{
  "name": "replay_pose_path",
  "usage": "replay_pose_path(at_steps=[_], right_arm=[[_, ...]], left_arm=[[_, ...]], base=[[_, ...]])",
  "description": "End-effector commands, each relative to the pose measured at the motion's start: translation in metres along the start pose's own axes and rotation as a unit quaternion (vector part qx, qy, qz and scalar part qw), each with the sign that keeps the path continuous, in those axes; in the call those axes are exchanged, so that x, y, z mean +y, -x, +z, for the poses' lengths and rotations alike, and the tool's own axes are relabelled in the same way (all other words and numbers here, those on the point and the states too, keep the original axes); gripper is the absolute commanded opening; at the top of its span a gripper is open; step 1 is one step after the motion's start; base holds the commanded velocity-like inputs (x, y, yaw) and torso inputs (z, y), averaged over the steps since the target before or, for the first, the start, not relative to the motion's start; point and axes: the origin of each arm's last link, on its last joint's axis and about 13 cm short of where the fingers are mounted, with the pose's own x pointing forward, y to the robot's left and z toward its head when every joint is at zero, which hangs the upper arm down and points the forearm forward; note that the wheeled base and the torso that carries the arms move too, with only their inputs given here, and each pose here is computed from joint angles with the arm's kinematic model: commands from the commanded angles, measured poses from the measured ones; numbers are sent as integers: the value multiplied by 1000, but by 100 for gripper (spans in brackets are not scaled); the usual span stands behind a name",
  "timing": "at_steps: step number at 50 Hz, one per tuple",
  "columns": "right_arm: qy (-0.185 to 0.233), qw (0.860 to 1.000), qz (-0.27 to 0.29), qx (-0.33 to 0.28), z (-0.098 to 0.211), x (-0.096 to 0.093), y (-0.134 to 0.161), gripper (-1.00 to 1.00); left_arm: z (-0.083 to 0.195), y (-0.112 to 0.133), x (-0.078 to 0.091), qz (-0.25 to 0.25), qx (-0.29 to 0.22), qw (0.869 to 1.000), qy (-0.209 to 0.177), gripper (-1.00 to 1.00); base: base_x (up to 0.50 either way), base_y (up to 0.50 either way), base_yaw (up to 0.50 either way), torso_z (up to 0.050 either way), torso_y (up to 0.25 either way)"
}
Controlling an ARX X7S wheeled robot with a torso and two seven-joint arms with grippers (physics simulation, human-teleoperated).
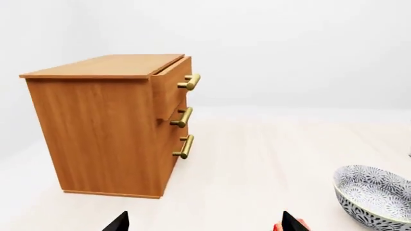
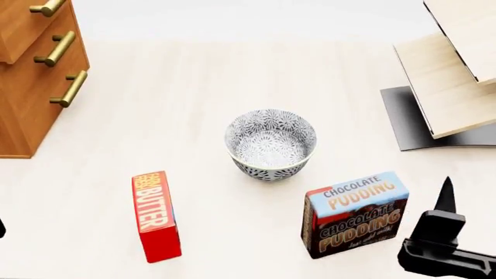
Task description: Close the top drawer of the cabinet and put the bowl on top of it.
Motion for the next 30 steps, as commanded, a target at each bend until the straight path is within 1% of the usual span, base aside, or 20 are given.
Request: replay_pose_path(at_steps=[1, 8, 20, 30], right_arm=[[43, 999, -9, -15, 13, -10, 18, 100], [37, 999, -11, -14, 12, -11, 22, 100], [37, 999, -4, -6, 6, -9, 14, 100], [33, 999, 9, -12, 8, -10, 21, 100]], left_arm=[[16, 17, 12, 11, -11, 1000, -20, 100], [17, 21, 13, 10, -11, 1000, -23, 100], [10, 14, 9, 1, -2, 1000, -31, 100], [9, 20, 8, -9, -8, 999, -38, 100]], base=[[0, 0, 0, 0, 0], [0, 0, 0, 0, 0], [0, 0, 0, 0, 0], [1, 0, 0, 0, 0]])
